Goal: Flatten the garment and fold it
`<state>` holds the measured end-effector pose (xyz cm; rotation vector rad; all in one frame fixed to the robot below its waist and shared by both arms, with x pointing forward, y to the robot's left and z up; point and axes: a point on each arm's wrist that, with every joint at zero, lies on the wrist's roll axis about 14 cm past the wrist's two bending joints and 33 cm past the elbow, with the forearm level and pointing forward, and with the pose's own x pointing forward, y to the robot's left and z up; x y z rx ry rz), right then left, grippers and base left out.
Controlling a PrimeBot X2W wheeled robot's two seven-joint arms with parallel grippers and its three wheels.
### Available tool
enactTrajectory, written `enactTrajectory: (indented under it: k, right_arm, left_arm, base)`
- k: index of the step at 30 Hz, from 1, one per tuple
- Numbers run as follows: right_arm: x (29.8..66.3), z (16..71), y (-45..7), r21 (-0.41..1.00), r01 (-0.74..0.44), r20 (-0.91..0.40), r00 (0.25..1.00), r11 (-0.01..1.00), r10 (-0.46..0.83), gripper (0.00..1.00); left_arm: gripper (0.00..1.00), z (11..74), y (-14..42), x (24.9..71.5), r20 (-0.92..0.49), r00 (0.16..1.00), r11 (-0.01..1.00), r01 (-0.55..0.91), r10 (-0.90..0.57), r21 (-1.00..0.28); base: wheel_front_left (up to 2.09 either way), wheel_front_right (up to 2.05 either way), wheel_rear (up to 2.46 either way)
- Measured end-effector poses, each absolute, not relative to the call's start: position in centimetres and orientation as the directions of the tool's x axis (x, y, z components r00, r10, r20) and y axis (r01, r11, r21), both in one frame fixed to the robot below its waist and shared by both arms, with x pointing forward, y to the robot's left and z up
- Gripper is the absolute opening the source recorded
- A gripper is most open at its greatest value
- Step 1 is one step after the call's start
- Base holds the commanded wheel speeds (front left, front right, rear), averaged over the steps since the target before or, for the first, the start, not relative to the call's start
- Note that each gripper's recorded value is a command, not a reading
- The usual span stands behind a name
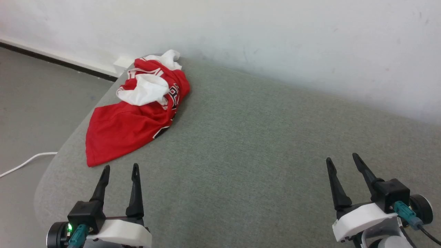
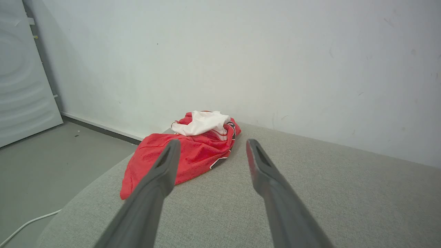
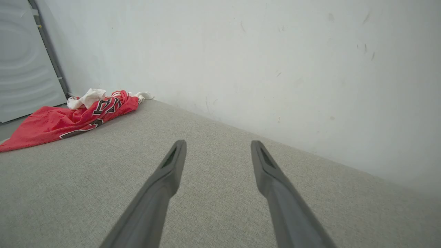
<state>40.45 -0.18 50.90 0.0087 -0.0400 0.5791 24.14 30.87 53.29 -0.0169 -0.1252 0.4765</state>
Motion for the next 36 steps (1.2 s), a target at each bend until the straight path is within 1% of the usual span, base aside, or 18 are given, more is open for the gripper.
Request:
enactTrajectory:
  k: [17,36]
  right_arm:
    - [40.3,50.6,4.1,0.009,-0.640,0.051,0.768,0.769,0.638,1.00]
    - [40.0,50.5,7.5,0.020,-0.706,0.072,0.707,0.708,0.703,1.00]
  left_arm:
    - [1.00,53.6,33.0,20.2,0.147,0.817,0.830,-0.553,0.557,-0.068]
    - [1.00,53.4,34.3,16.6,0.159,0.756,0.772,-0.629,0.635,-0.090]
  base:
    - [0.00,0.00,0.00]
    - [0.00,0.00,0.00]
